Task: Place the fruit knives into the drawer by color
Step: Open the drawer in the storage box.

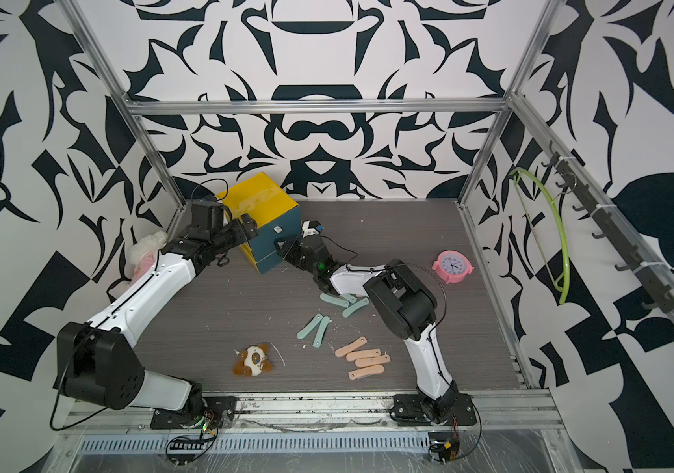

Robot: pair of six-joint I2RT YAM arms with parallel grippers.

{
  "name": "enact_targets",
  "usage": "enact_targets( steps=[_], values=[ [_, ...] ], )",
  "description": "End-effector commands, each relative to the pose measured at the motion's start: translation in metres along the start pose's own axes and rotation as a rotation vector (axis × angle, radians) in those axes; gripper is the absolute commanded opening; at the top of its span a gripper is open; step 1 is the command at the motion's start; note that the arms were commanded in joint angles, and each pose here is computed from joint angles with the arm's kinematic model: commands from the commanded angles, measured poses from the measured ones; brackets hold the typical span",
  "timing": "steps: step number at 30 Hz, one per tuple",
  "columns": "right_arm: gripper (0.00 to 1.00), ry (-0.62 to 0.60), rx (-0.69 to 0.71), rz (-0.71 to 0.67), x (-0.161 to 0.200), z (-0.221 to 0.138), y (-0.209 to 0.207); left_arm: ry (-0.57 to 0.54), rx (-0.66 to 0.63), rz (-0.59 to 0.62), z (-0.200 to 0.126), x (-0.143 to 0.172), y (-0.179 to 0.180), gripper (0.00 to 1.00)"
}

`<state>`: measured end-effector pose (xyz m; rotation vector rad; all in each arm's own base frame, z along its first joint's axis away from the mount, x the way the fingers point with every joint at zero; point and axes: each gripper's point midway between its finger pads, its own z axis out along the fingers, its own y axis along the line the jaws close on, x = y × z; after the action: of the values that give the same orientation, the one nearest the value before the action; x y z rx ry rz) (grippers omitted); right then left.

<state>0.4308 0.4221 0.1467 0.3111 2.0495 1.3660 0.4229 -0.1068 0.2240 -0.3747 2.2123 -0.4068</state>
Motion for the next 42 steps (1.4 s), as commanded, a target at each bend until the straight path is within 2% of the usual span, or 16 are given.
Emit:
enact_targets(
  steps=[1,6,13,15,19,20,26,36,42],
  values=[
    [0.51,-0.043,-0.068,0.007,-0.016,0.0,0.03,0.15,-0.064,0.032,0.004,0.042,0.022,0.99],
    [0.42,-0.077,-0.052,0.047,-0.023,0.005,0.02,0.153,-0.062,0.03,0.005,0.042,0.021,0.99],
    [0.36,-0.087,-0.07,0.08,-0.027,0.015,0.021,0.158,-0.061,0.029,0.005,0.043,0.022,0.99],
    [0.27,-0.093,-0.067,0.086,-0.028,0.016,0.019,0.159,-0.058,0.029,0.005,0.043,0.021,0.99],
    [0.02,-0.105,-0.061,0.093,-0.027,0.012,0.016,0.162,-0.058,0.028,0.006,0.044,0.021,0.99],
    [0.0,-0.108,-0.062,0.093,-0.027,0.011,0.015,0.162,-0.06,0.027,0.007,0.044,0.022,0.99],
    [0.0,-0.086,-0.077,0.093,-0.015,-0.007,0.015,0.166,-0.058,0.021,0.009,0.044,0.021,0.99],
    [0.0,0.011,-0.107,0.086,0.026,-0.062,0.02,0.165,-0.054,0.011,0.011,0.044,0.021,0.99],
    [0.0,0.021,-0.109,0.077,0.035,-0.082,0.017,0.166,-0.052,0.004,0.012,0.044,0.02,0.99]
  ],
)
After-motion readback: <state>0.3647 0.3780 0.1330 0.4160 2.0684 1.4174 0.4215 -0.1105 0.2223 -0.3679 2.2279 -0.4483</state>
